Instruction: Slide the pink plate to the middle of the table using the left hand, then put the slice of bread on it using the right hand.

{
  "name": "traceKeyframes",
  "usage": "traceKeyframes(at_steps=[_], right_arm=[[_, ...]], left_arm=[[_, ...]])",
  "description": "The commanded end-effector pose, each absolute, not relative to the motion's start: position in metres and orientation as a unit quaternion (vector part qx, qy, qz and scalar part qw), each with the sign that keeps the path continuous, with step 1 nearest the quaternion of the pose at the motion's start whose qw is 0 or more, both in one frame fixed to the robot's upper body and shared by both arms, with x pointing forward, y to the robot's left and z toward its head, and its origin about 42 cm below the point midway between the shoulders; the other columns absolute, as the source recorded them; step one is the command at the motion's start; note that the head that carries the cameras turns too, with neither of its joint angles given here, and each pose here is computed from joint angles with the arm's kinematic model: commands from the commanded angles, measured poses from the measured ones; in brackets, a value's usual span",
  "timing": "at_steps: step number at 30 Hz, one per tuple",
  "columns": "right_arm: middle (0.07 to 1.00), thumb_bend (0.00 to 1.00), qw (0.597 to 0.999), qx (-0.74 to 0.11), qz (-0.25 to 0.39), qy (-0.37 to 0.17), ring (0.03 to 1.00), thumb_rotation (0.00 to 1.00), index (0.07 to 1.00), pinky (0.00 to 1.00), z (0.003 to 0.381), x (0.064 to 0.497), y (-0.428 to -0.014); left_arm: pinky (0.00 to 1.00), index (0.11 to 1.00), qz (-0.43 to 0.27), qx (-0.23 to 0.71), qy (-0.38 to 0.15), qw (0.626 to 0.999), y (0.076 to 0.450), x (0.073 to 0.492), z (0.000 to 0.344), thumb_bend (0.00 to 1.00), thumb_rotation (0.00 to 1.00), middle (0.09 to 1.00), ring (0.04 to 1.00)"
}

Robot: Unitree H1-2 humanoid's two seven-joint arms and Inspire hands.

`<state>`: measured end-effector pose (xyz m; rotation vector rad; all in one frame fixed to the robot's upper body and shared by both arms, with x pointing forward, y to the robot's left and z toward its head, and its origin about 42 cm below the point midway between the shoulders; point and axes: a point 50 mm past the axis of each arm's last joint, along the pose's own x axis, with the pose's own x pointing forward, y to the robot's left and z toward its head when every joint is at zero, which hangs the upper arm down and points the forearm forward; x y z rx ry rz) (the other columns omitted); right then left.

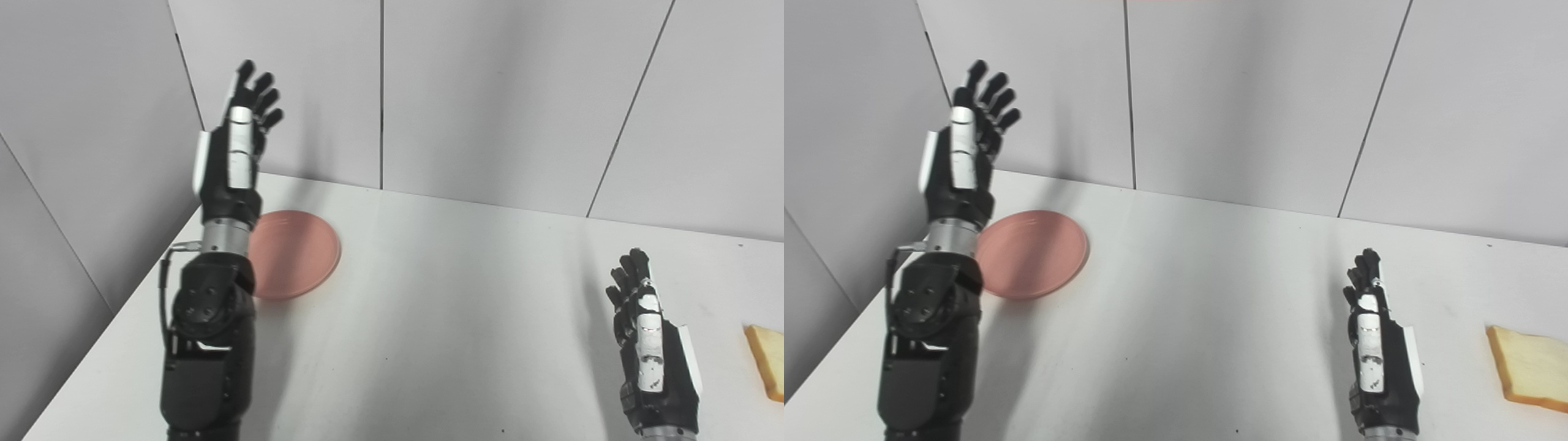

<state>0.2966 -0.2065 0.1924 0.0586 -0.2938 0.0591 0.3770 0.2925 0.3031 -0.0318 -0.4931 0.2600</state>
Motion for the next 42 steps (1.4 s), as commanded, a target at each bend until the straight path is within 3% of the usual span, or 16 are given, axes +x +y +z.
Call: traceKeyframes(at_steps=[1, 20, 42], right_arm=[[1.000, 0.46, 0.984, 0.031, 0.035, -0.172, 1.000, 1.00, 1.000, 1.00, 0.209, 0.300, -0.204], [1.000, 0.43, 0.985, 0.034, 0.032, -0.169, 1.000, 1.00, 1.000, 1.00, 0.215, 0.295, -0.197], [1.000, 0.45, 0.985, 0.040, 0.033, -0.166, 1.000, 1.00, 1.000, 1.00, 0.217, 0.294, -0.198]], left_arm=[[0.92, 0.942, 0.142, -0.017, -0.289, 0.947, 0.307, 0.377, 0.324, 0.71, 0.99, 0.930, 0.911], [0.93, 0.926, 0.211, -0.046, -0.251, 0.944, 0.366, 0.373, 0.311, 0.72, 0.98, 0.917, 0.909], [0.94, 0.915, 0.233, -0.081, -0.162, 0.956, 0.394, 0.383, 0.253, 0.70, 0.98, 0.919, 0.916]])
